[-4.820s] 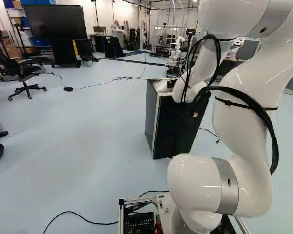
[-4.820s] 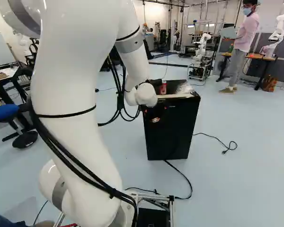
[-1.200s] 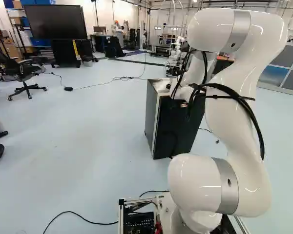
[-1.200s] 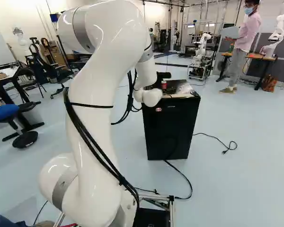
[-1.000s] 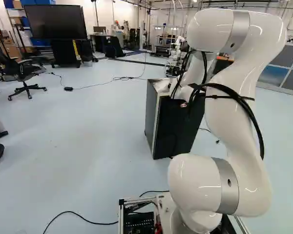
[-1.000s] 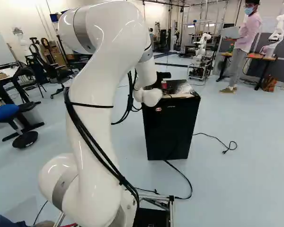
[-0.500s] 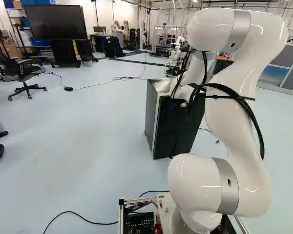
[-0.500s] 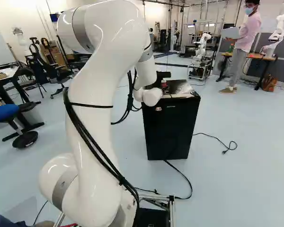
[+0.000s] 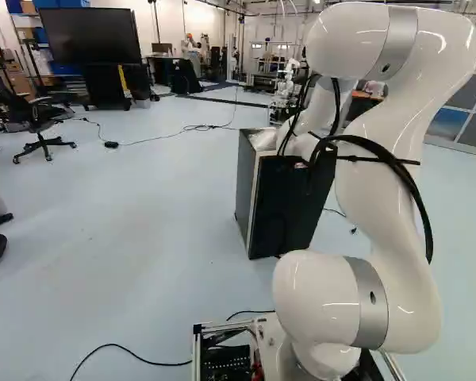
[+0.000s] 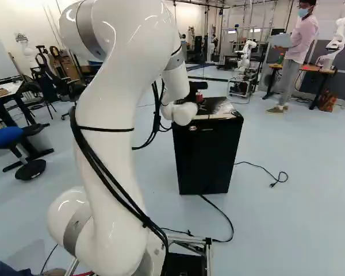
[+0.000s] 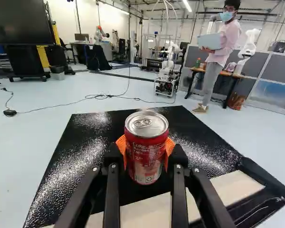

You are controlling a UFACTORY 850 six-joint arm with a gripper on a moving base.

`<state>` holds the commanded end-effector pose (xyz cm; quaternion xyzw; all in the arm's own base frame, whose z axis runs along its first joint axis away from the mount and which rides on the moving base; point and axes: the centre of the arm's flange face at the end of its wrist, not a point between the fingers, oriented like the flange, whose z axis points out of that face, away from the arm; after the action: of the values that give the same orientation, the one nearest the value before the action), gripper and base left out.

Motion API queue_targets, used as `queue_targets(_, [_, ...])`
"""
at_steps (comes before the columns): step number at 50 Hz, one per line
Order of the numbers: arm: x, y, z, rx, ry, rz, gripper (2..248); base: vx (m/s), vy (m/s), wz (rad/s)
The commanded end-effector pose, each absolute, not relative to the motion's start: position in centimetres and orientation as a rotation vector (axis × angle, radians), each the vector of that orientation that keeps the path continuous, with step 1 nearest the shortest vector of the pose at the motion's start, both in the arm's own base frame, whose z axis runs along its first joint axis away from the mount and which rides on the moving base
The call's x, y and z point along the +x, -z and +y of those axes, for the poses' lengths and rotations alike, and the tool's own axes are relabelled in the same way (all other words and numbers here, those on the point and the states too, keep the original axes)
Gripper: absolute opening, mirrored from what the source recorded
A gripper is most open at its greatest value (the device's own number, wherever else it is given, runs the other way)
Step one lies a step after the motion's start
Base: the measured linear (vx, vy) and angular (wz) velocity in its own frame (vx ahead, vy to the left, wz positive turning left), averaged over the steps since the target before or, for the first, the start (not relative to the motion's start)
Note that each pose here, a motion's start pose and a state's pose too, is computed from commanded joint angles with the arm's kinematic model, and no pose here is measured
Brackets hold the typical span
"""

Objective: Grab a drink from the fridge

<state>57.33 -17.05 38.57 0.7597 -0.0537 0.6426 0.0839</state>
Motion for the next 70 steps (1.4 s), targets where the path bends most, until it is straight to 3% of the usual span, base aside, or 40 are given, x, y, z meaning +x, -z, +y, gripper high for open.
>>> queue_targets(41, [57.0,-41.0,-16.7,2.229,-1.956,-0.152,96,0.0,0.0,0.0])
queue_targets(70, [54.3,-41.4,-14.1,2.265,-1.947,-0.14,96,0.0,0.0,0.0])
